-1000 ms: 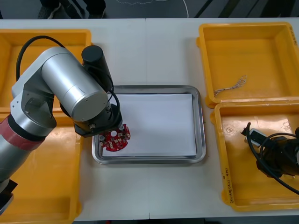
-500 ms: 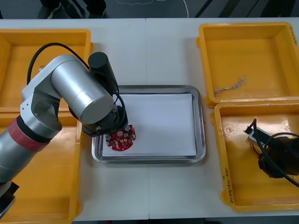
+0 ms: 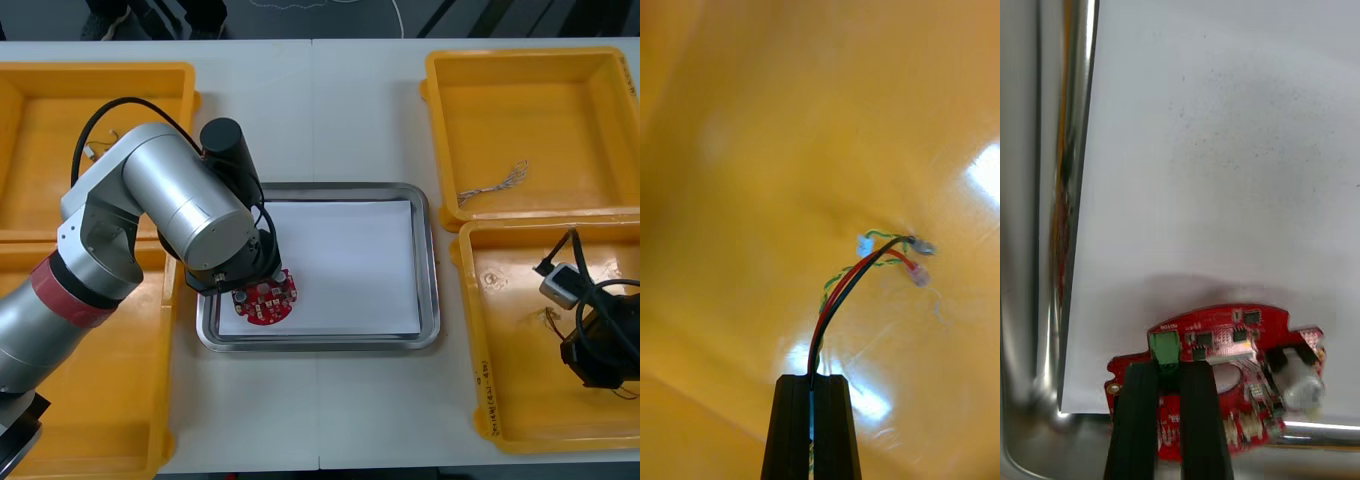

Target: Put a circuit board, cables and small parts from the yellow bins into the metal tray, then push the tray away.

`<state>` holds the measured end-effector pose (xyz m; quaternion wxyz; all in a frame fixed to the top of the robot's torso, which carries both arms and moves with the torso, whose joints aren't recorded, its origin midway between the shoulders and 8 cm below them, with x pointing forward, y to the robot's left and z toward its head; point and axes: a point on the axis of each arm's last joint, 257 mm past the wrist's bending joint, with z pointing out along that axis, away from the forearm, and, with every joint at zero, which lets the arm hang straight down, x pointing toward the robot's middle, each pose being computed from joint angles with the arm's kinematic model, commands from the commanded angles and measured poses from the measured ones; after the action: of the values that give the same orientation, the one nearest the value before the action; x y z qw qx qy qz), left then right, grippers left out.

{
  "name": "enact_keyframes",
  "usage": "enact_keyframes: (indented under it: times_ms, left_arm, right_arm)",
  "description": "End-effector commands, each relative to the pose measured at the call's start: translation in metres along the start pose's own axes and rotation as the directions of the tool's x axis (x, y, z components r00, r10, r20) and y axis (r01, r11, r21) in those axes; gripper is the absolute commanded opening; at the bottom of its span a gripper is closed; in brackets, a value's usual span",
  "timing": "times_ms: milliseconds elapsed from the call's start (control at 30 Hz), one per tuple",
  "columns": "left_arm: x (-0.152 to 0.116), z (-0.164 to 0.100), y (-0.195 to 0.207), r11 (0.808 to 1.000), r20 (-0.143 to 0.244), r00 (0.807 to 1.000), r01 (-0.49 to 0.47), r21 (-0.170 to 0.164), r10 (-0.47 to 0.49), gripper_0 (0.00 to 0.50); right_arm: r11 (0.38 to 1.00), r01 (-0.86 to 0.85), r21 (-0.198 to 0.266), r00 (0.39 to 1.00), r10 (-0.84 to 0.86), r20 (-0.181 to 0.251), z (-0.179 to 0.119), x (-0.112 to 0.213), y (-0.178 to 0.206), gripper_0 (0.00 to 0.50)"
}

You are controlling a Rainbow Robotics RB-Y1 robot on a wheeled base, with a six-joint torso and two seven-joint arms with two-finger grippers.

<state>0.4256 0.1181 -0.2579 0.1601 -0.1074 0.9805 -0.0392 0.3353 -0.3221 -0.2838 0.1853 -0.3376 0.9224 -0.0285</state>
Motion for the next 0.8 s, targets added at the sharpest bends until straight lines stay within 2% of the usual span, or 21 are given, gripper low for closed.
enact_keyframes:
  times_ms: [33, 67, 167, 200, 233, 267, 300, 367, 733, 800]
  left_arm:
    - [-0.001, -0.003, -0.019, 0.992, 0.027, 0.993, -0.119, 0.032, 0.118, 0.134]
    - [-0.001, -0.002, -0.019, 0.993, 0.029, 0.993, -0.116, 0.035, 0.115, 0.147]
    - [0.000, 0.000, -0.019, 0.992, 0.031, 0.993, -0.117, 0.036, 0.116, 0.256]
    - [-0.001, 0.000, -0.018, 0.993, 0.032, 0.993, -0.115, 0.034, 0.114, 0.335]
    - [-0.002, -0.001, -0.018, 0.993, 0.036, 0.993, -0.115, 0.035, 0.114, 0.439]
    - [-0.002, -0.001, -0.018, 0.993, 0.034, 0.993, -0.112, 0.037, 0.111, 0.482]
    - [-0.003, -0.003, -0.019, 0.993, 0.039, 0.993, -0.110, 0.040, 0.109, 0.500]
    - [-0.006, -0.007, -0.018, 0.994, 0.047, 0.994, -0.101, 0.045, 0.099, 0.500]
    - [-0.019, -0.048, 0.012, 0.998, 0.071, 0.995, -0.066, -0.001, 0.066, 0.500]
    - [-0.025, -0.055, 0.012, 0.999, 0.089, 0.995, -0.053, 0.013, 0.052, 0.500]
  right_arm:
    - [0.998, -0.057, 0.016, 0.996, 0.055, 0.072, -0.028, -0.032, 0.002, 0.000]
    - [0.998, -0.066, 0.014, 0.995, 0.065, 0.074, -0.030, -0.033, 0.004, 0.000]
    - [0.992, -0.127, -0.011, 0.988, 0.128, 0.090, -0.036, -0.043, 0.011, 0.000]
    - [0.988, -0.153, -0.028, 0.983, 0.155, 0.095, -0.038, -0.046, 0.014, 0.000]
    - [0.983, -0.179, -0.043, 0.978, 0.182, 0.104, -0.040, -0.051, 0.016, 0.000]
    - [0.981, -0.190, -0.050, 0.975, 0.194, 0.109, -0.041, -0.054, 0.017, 0.000]
    - [0.978, -0.204, -0.052, 0.971, 0.209, 0.114, -0.044, -0.059, 0.017, 0.000]
    - [0.971, -0.230, -0.060, 0.965, 0.235, 0.111, -0.048, -0.064, 0.018, 0.000]
    - [0.929, -0.353, -0.115, 0.924, 0.365, 0.113, -0.071, -0.101, 0.031, 0.000]
    - [0.922, -0.365, -0.127, 0.917, 0.380, 0.122, -0.073, -0.109, 0.035, 0.000]
